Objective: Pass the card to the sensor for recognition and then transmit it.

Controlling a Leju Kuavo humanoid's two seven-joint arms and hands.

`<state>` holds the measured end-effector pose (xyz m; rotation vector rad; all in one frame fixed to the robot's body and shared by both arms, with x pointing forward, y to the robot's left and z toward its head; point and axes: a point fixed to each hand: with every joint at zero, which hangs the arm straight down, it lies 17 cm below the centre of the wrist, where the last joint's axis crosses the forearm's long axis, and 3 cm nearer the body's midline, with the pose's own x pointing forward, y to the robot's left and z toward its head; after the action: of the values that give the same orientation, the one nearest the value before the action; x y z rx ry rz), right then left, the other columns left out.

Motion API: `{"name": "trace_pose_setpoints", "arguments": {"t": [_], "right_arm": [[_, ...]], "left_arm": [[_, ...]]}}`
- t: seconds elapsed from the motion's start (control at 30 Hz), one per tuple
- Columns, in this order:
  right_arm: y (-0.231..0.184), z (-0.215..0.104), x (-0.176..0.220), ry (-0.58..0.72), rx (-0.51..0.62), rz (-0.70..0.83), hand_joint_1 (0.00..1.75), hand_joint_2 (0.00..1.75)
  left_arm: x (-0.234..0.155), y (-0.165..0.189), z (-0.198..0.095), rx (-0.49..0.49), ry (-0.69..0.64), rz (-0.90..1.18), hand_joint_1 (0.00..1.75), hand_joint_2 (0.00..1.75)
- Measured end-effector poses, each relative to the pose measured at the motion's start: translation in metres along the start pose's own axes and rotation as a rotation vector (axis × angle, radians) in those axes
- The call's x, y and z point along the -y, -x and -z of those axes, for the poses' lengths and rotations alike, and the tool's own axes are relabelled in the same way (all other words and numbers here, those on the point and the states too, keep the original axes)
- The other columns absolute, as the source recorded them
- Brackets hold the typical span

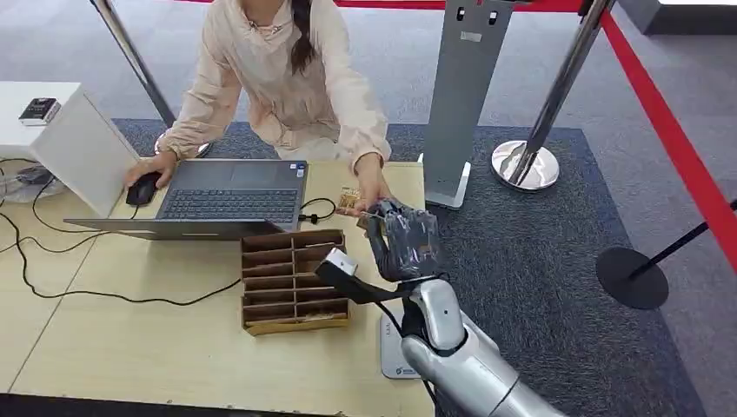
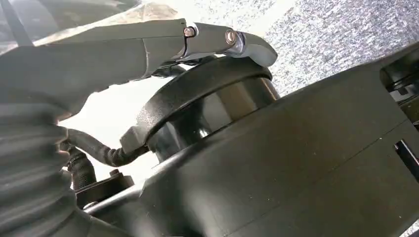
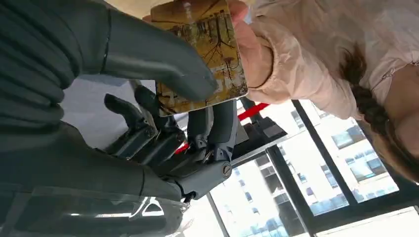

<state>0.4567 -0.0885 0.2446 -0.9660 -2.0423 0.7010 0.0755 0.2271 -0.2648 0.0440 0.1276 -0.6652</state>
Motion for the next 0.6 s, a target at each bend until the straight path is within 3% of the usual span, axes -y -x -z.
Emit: {"name": "trace_pose_setpoints", "arguments": {"t": [0.4, 0.6], "right_arm": [[0.004, 0.002, -0.001, -0.003, -0.013, 0.002, 1.55, 1.75], [0.016, 0.012, 0.019, 0.036, -0.058, 0.036, 1.47, 1.75]], "left_arm": [[0.0, 0.0, 0.0, 0.0, -0.001, 0.004, 0.0, 1.75], [0.0, 0.0, 0.0, 0.001, -0.001, 0.004, 0.0, 1.75]]}}
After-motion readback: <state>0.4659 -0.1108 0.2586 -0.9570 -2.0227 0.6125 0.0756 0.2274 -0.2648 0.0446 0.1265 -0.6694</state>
